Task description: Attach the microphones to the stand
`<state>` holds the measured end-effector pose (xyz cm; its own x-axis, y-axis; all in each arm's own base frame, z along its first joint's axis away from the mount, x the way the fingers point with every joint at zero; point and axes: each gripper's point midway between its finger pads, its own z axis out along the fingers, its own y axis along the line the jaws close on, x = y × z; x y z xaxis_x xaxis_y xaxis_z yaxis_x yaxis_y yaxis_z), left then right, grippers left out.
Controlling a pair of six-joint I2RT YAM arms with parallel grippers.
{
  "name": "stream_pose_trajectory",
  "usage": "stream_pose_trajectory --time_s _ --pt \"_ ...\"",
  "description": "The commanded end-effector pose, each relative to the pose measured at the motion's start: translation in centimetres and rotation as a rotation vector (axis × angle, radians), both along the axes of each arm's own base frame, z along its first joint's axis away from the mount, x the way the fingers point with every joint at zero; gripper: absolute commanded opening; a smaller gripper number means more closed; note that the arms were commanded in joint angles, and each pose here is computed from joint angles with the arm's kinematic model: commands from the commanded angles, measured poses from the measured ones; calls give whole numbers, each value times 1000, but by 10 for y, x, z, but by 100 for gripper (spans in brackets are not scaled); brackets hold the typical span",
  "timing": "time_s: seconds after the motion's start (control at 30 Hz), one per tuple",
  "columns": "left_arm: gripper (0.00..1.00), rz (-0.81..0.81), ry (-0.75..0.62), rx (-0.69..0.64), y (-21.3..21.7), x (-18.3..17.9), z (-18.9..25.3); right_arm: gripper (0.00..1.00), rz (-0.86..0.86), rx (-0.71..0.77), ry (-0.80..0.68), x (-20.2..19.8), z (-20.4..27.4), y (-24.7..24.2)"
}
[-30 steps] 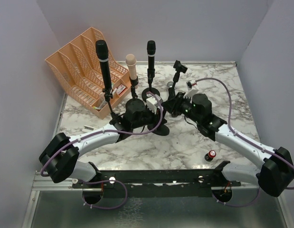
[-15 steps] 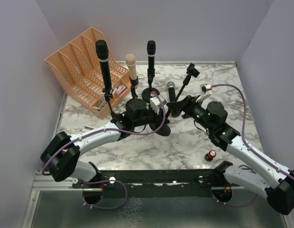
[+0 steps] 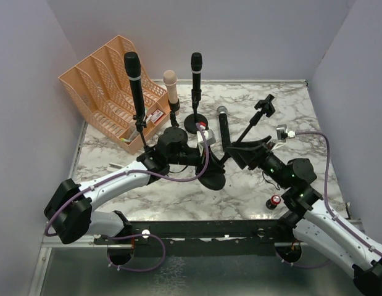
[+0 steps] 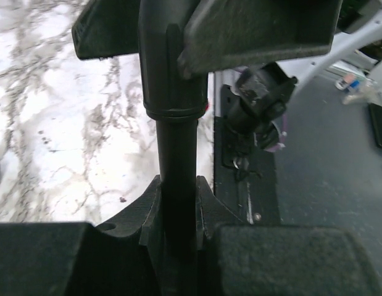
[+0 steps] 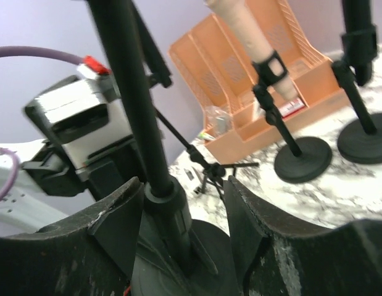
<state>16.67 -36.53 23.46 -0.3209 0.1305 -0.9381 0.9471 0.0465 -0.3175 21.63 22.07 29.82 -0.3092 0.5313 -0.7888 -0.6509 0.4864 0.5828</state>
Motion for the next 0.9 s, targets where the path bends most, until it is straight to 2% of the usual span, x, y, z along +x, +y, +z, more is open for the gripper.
stream_pose_trajectory --time_s 0.0,0.13,0.3,0.5,0.6,0.73,0.87 --pt "0 -169 -100 -136 0 -25 54 57 116 43 -166 -27 31 6" --pt "0 -202 -105 -148 1 -31 60 51 232 5 -218 -43 32 18" --pt "0 -193 -112 -154 2 -30 63 38 290 -26 -234 -47 32 26" --pt "0 -133 -115 -150 1 -21 63 13 212 -47 -198 -31 31 22" --pt "0 -41 -118 -137 -1 -5 59 1 123 -59 -139 -11 27 18" --pt "0 128 -137 -113 -1 26 55 0 1 -54 -41 19 23 14" --pt "0 280 -194 -103 3 55 57 1 -94 12 101 41 24 11"
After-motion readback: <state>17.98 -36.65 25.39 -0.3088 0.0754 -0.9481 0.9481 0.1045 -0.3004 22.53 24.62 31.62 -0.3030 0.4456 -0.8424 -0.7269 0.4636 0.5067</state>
